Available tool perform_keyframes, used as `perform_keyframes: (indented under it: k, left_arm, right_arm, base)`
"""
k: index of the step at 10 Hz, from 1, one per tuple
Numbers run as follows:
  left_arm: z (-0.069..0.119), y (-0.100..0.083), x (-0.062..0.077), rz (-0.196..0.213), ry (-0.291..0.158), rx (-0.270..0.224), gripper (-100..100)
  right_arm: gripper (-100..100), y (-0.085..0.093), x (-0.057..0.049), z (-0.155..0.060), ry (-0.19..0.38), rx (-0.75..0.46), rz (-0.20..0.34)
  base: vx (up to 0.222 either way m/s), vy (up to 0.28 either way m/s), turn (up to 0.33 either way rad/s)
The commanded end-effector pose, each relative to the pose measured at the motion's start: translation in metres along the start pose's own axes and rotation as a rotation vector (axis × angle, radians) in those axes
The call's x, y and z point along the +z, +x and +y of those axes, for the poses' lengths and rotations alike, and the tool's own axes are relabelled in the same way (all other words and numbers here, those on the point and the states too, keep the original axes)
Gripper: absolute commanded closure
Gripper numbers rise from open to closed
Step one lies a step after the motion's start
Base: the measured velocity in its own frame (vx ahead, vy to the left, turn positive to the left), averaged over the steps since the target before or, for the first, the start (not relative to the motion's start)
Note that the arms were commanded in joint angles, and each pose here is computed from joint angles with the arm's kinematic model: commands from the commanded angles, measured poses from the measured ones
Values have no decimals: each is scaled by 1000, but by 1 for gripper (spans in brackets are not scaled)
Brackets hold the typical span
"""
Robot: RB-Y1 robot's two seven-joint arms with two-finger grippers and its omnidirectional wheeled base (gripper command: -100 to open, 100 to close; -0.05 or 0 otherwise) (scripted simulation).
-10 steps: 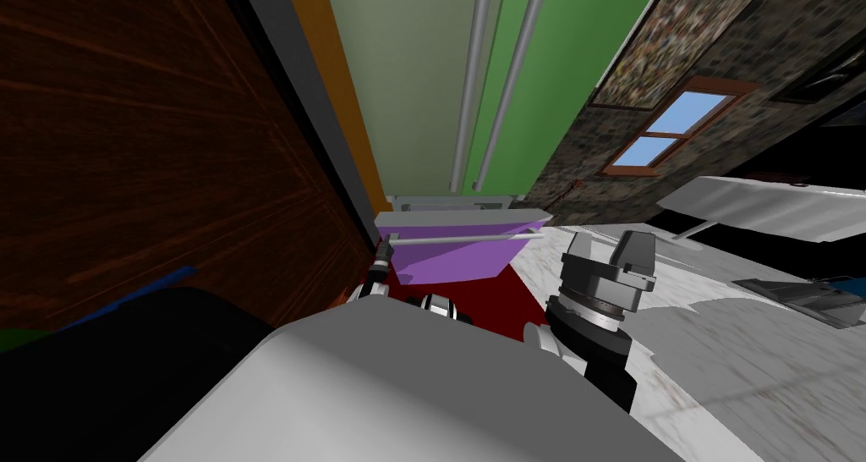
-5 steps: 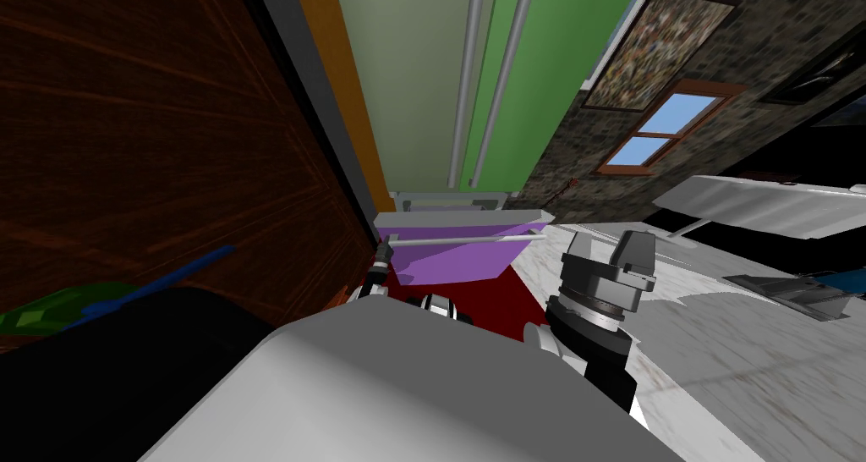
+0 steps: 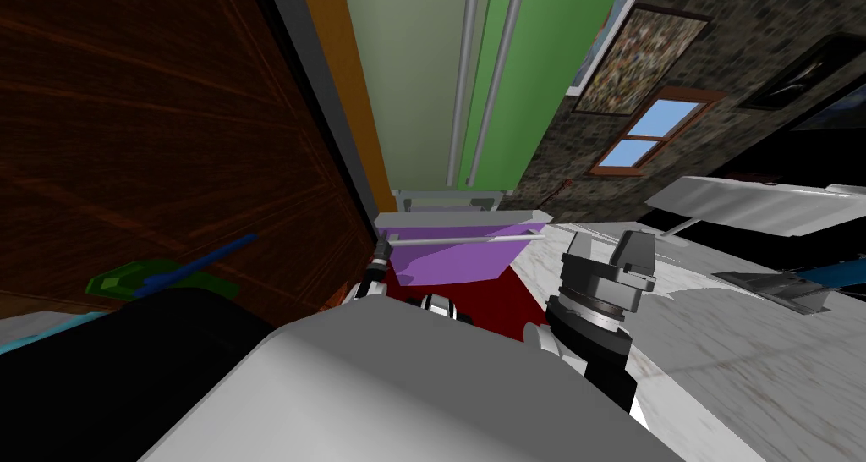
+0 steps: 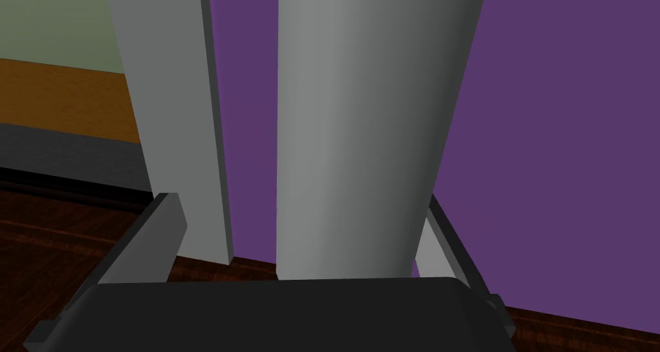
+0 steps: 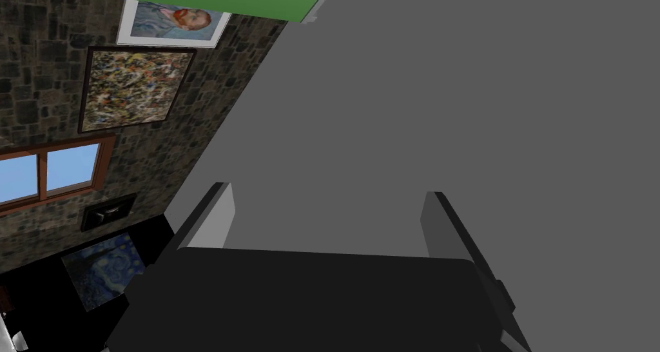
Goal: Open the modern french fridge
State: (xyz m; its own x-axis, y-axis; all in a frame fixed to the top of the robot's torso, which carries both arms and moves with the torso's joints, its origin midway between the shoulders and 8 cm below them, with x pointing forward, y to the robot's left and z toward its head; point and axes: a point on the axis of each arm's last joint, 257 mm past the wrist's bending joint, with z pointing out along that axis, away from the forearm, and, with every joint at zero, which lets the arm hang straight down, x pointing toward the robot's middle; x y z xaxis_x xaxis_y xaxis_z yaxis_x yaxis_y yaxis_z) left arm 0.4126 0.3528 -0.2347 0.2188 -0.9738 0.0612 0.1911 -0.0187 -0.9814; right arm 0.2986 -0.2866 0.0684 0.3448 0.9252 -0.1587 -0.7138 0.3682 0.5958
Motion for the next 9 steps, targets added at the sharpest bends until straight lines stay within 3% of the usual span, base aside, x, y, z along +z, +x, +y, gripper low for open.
perform_keyframes:
  k: [1,5,6,7,9]
  left_arm:
    - [-14,0,11,-1,2,0,-100]
    - [-35,-1,25,-2,3,1,-100]
    - [-20,-4,16,-7,-28,2,-100]
    - [-17,-4,15,-8,-39,1,0]
    - [-11,-5,13,-11,-55,1,0]
  right_arm:
    - [0,0,0,0,0,0,0]
    - [0,0,0,0,0,0,0]
    - [0,0,0,0,0,0,0]
    - [0,0,0,0,0,0,0]
    - [0,0,0,0,0,0,0]
  base:
    - [0,0,0]
    - [-25,-12,-8]
    - [-5,-6,-3]
    - [0,0,0]
    - [0,0,0]
